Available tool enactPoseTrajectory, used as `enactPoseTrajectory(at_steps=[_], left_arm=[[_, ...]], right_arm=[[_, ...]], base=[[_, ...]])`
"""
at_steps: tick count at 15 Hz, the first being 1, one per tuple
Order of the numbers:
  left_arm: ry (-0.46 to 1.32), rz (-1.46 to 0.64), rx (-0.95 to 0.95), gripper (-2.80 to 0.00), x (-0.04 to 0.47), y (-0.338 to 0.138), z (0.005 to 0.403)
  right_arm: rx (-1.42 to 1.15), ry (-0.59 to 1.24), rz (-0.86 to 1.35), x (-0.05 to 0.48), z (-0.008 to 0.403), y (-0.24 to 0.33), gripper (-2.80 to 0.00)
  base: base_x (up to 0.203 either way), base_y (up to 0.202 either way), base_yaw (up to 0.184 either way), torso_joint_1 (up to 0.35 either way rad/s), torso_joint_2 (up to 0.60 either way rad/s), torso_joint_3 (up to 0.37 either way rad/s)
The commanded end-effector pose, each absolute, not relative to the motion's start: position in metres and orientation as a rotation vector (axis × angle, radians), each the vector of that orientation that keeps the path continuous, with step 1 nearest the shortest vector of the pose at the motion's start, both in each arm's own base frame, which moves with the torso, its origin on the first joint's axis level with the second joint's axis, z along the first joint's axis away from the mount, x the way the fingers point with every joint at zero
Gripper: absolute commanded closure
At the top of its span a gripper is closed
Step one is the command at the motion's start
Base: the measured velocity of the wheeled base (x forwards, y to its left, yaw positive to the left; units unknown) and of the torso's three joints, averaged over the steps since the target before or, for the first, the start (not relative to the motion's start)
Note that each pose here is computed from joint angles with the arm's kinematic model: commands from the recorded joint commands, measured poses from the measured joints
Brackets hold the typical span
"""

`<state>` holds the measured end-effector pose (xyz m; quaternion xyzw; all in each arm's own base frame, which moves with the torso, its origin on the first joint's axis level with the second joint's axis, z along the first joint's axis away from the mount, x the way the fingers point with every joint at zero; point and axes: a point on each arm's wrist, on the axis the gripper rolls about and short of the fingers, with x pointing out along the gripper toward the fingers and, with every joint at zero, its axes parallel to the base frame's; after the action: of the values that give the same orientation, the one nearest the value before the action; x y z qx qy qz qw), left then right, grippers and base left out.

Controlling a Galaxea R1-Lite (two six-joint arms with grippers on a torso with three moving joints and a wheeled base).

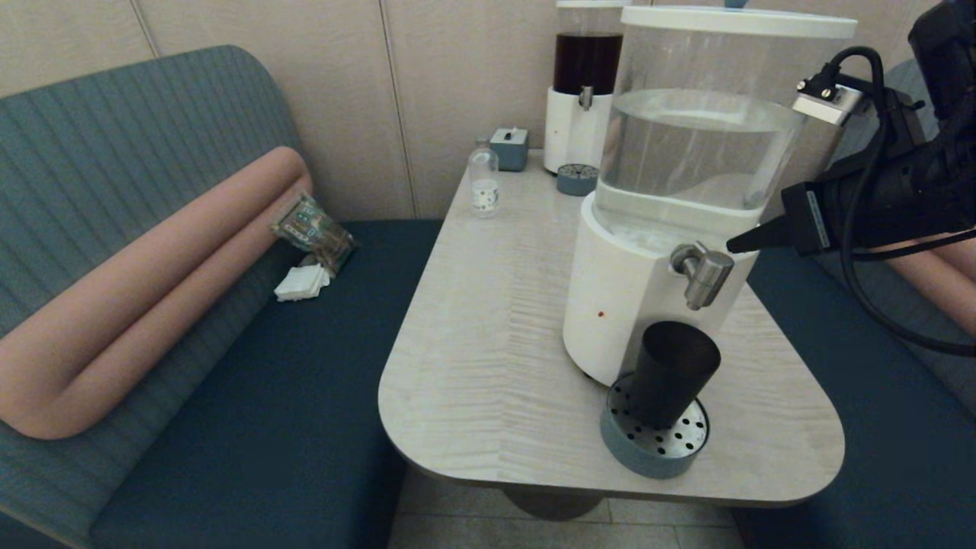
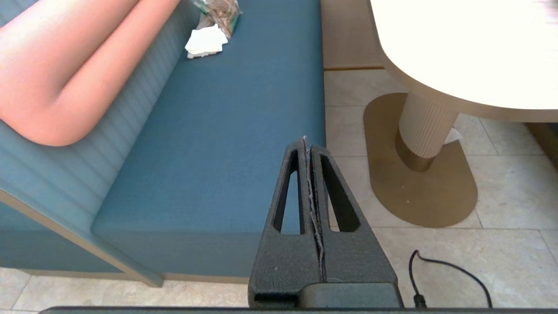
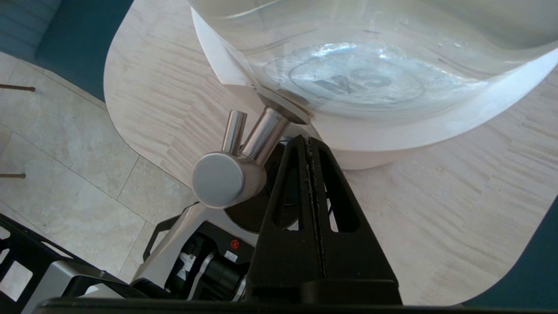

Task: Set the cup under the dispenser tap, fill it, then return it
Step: Turn on the faucet

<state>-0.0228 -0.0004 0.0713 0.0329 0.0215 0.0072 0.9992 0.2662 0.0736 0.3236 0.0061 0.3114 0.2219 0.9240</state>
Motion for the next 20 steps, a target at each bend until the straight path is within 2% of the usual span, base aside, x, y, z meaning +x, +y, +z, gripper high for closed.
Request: enactPoseTrajectory(at_steps=[1,20], left_arm=[[0.045,0.015,0.066,0.00,-0.023,0.000,0.071],[0.045,0.014,0.066,0.00,-0.023,0.000,0.071]], right_arm=[[0.012,0.647,0.458,0.267,0.322,0.074,0.00],[-0.009,0.626,0.522,0.272,0.315,0.095,0.00]], base=[[0.000,0.000,0.000,0.000,0.00,0.000],[0.000,0.000,0.000,0.000,0.00,0.000]])
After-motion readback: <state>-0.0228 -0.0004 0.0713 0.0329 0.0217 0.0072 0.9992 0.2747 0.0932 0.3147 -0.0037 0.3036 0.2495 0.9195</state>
